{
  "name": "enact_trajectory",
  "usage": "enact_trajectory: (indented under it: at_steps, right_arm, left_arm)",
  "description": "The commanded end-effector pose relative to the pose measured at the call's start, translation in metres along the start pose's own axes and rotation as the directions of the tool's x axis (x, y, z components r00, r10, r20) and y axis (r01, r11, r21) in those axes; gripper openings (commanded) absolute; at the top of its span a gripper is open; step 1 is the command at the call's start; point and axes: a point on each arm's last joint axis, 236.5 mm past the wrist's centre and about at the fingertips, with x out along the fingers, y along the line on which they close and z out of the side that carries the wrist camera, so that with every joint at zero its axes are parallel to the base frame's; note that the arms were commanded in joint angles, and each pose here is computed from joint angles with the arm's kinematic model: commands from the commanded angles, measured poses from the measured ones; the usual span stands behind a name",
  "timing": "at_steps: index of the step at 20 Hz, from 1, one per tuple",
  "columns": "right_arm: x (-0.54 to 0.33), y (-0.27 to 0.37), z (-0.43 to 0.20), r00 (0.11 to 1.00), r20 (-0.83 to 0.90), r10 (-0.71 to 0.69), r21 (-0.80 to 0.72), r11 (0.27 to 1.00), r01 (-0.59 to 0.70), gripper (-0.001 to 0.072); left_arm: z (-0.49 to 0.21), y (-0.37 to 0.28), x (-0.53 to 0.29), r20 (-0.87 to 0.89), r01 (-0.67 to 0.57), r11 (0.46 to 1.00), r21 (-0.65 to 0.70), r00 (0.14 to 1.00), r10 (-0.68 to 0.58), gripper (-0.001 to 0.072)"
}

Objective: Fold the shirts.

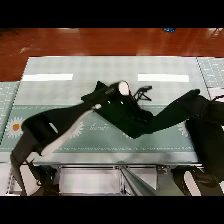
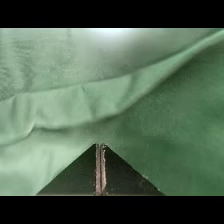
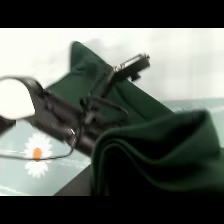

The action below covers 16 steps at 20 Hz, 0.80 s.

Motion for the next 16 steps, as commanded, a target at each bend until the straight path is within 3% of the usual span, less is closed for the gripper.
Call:
enact_trajectory:
  at_steps: [1,3,6,9,12,16]
  right_arm:
    - [0.0,0.024,0.013,0.995,0.011,0.095,-0.016,0.995,-0.095,0.0024]
    - [0.005,0.032,0.023,0.99,0.005,0.144,-0.02,0.989,-0.143,0.0024]
    - [0.03,0.04,0.036,0.983,-0.041,0.181,-0.035,0.983,-0.183,0.0024]
    - [0.083,0.057,0.051,0.973,-0.086,0.213,-0.053,0.974,-0.218,0.0024]
    - [0.16,0.08,0.049,0.954,-0.185,0.236,-0.054,0.967,-0.25,0.0024]
    - [0.26,0.096,0.024,0.912,-0.33,0.244,-0.036,0.962,-0.271,0.0024]
  left_arm:
    - [0.02,0.036,-0.1,0.097,-0.093,0.996,0.005,0.991,0.092,0.002]
    - [0.028,0.059,-0.193,0.242,-0.212,0.977,-0.015,0.947,0.21,0.002]
    - [0.0,0.085,-0.331,0.437,-0.366,0.921,-0.133,0.813,0.386,0.002]
    - [-0.058,0.085,-0.427,0.584,-0.414,0.87,-0.268,0.648,0.488,0.002]
    - [-0.115,0.072,-0.46,0.653,-0.435,0.828,-0.353,0.519,0.551,0.0021]
    - [-0.167,0.066,-0.423,0.642,-0.419,0.821,-0.388,0.516,0.566,0.0021]
